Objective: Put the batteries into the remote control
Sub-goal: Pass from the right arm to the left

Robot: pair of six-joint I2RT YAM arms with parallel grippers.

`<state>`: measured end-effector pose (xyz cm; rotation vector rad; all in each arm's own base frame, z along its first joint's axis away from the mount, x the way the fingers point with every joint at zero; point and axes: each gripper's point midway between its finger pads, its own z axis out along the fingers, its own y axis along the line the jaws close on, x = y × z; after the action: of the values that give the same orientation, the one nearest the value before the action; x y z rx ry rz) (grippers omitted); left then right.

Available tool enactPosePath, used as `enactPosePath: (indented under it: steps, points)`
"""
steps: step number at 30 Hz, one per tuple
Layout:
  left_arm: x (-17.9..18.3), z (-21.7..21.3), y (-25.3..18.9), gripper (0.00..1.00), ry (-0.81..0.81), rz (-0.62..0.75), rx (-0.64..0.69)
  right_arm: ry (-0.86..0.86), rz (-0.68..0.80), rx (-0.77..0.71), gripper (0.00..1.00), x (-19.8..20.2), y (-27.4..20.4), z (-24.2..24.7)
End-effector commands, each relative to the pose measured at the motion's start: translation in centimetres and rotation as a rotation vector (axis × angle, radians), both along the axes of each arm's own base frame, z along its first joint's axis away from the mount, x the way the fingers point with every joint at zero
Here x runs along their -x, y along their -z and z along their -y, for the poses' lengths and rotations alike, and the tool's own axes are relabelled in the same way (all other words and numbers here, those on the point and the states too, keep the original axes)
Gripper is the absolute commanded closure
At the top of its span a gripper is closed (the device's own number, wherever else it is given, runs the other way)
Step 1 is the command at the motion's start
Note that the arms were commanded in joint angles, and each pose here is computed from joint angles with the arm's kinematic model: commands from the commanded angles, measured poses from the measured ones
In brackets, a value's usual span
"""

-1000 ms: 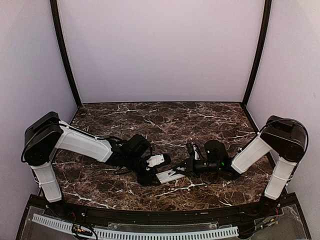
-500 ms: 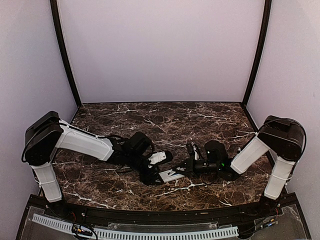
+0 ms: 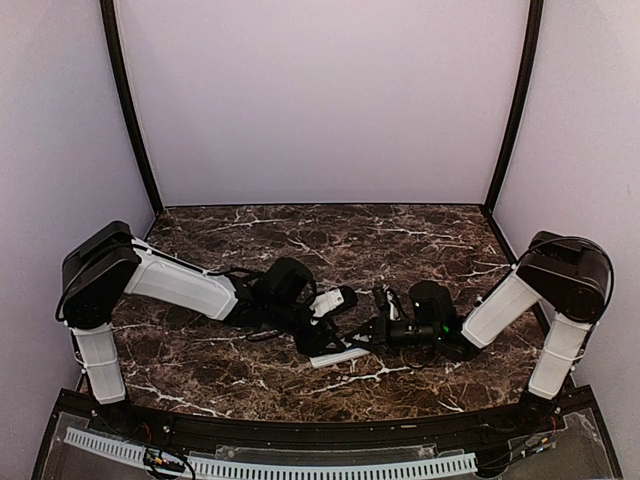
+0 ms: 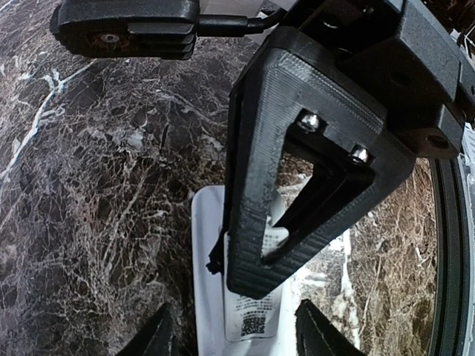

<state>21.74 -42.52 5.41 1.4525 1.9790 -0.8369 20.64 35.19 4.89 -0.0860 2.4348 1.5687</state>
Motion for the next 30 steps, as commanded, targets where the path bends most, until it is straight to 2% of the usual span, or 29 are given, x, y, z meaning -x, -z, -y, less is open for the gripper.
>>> enactPosePath:
  steps: [1, 15, 30]
  points:
    - [0.1, 0.5, -0.3, 0.48, 0.02, 0.004, 0.026, 0.0, -0.011, 0.028, 0.96, 0.4, 0.6, 0.2]
    - [1.5, 0.5, 1.3, 0.52, 0.046, -0.006, 0.015, 0.0, -0.001, 0.02, 0.96, 0.4, 0.2, 0.0]
    - [0.7, 0.6, 1.8, 0.61, 0.001, 0.013, 0.024, -0.005, 0.005, 0.019, 0.97, 0.5, 0.0, -0.2]
